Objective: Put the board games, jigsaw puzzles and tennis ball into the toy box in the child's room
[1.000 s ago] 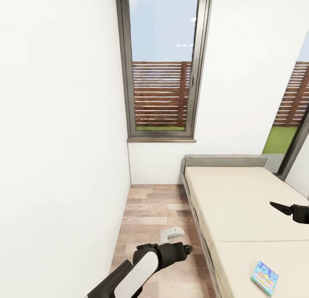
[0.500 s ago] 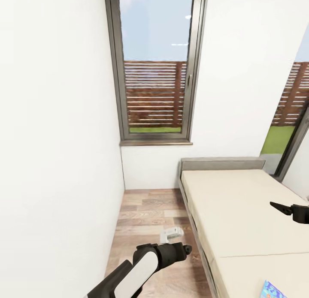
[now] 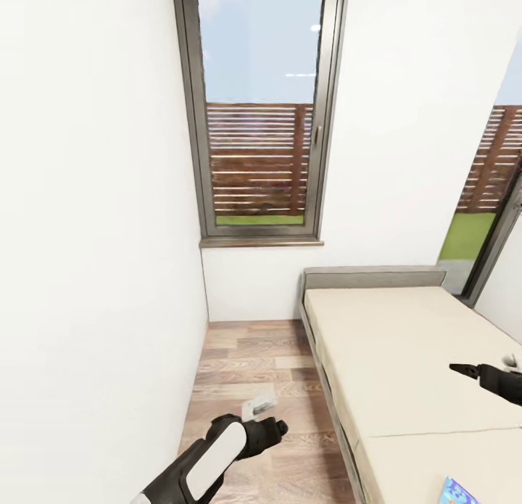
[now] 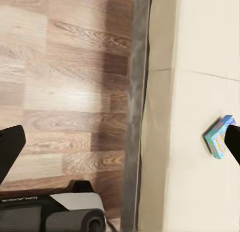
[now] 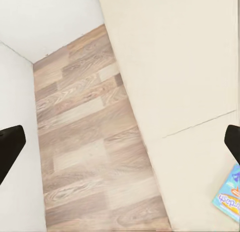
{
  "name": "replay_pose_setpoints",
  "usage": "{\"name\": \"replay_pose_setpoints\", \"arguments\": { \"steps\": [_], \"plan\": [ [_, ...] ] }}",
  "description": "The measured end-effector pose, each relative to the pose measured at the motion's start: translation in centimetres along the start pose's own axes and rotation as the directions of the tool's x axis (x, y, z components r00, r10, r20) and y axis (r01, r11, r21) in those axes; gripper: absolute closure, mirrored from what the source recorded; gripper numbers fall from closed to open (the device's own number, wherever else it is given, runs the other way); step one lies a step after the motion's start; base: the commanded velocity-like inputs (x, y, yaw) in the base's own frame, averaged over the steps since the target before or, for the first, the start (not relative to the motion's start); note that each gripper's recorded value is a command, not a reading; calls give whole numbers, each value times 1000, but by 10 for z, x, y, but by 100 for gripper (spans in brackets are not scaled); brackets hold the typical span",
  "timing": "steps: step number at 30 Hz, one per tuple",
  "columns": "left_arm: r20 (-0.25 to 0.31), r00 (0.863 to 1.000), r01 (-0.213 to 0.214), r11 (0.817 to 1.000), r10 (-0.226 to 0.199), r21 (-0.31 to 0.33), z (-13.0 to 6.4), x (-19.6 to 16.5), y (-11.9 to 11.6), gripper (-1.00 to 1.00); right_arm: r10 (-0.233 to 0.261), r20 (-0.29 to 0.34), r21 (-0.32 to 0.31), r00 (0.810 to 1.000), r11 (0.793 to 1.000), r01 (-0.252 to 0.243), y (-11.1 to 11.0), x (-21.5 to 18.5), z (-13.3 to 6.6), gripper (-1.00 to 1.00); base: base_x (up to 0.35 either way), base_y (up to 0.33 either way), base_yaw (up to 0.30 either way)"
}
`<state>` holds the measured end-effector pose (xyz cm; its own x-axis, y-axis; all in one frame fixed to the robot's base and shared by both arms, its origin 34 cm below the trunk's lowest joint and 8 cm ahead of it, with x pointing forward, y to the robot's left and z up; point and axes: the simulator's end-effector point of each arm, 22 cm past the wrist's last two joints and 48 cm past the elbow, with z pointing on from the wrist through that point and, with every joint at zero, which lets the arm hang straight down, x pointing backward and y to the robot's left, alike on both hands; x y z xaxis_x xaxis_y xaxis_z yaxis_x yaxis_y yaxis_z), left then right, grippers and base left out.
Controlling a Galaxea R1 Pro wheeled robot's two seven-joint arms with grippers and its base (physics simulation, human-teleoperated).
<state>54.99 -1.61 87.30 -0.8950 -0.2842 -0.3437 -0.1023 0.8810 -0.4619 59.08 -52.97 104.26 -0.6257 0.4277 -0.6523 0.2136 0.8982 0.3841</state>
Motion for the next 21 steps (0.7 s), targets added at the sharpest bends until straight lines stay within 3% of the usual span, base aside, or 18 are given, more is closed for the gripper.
{"name": "replay_pose_setpoints", "arguments": {
  "steps": [3,5,8,10,13,21],
  "plan": [
    [7,999,54,998,-54,-40,7,-1,21,-100,30,-37,14,999,999,-30,-8,13,8,-100,0,0,-221],
    [40,995,90,994,-87,-60,10,-7,31,-100,59,-71,43,996,997,-56,-18,26,16,-100,0,0,-264],
    [59,994,99,993,-95,-69,10,-11,36,-100,87,-103,80,991,994,-79,-28,39,24,-100,0,0,-282],
    [75,992,111,991,-105,-77,10,-15,43,-100,110,-156,93,982,991,-96,-28,59,40,-100,0,0,-290],
    [82,991,116,990,-110,-77,10,-17,46,-100,93,-223,94,970,993,-74,-20,78,59,-100,0,0,-292],
    [84,990,111,994,-111,5,11,-18,36,-100,45,-246,156,968,988,-6,-24,86,89,-100,1,4,-294]
  ]
}}
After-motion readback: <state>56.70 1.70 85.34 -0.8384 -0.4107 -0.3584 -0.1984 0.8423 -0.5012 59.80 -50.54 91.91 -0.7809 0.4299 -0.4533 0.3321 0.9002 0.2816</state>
